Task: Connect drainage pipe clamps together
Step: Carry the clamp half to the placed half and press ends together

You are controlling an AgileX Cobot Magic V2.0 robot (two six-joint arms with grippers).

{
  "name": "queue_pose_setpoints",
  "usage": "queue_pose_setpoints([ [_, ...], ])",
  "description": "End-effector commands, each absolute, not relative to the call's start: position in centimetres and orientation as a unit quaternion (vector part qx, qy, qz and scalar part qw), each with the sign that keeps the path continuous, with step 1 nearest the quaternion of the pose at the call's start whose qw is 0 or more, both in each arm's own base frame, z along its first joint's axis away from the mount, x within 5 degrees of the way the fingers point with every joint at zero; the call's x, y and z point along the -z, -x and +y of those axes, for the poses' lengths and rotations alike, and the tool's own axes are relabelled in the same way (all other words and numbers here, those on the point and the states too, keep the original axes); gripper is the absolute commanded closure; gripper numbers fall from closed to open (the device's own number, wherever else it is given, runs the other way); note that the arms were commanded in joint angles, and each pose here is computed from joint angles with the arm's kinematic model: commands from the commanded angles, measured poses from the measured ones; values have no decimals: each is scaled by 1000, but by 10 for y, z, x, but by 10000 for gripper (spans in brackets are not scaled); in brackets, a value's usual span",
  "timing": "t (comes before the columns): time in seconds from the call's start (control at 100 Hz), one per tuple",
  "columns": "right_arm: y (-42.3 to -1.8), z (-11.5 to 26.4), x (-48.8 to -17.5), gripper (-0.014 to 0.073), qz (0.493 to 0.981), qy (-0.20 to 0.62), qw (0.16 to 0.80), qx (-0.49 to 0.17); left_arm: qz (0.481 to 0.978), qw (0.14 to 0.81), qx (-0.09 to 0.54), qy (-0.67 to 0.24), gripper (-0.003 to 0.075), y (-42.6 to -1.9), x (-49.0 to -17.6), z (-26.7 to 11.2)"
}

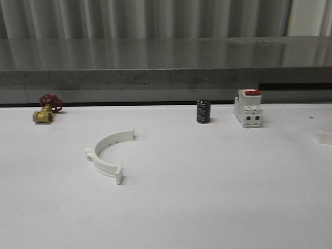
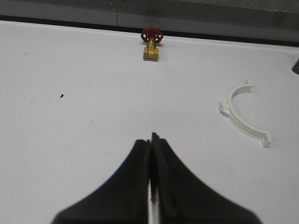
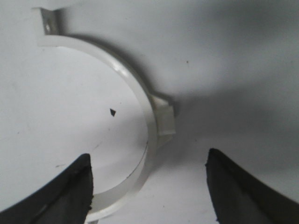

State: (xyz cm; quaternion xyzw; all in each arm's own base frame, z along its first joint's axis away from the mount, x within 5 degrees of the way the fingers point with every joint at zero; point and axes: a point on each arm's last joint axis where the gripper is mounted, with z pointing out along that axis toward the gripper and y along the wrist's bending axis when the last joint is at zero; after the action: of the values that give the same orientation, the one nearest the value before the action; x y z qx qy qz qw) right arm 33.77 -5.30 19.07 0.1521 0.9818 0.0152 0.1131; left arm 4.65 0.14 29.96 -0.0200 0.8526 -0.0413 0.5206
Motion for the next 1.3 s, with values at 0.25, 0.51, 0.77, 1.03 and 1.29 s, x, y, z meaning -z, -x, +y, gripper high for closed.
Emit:
queue_pose_setpoints([
  [0.25,-361,-59,-184,237,979,-159,128,-17,831,553,47,20,741,-49,-312,1],
  [0.51,-360,-59,-190,666,980,-158,122,-18,831,553,47,20,741,-49,-312,1],
  [0.77,-356,-32,-212,660,984,-124,127,-24,831,553,47,20,741,-49,-312,1],
  [1.03,-345,47,-232,660,985,-96,130,-52,831,553,47,20,741,-49,-312,1],
  [1.29,-337,107,-237,660,982,-97,138,-80,831,553,47,20,741,-49,-312,1],
])
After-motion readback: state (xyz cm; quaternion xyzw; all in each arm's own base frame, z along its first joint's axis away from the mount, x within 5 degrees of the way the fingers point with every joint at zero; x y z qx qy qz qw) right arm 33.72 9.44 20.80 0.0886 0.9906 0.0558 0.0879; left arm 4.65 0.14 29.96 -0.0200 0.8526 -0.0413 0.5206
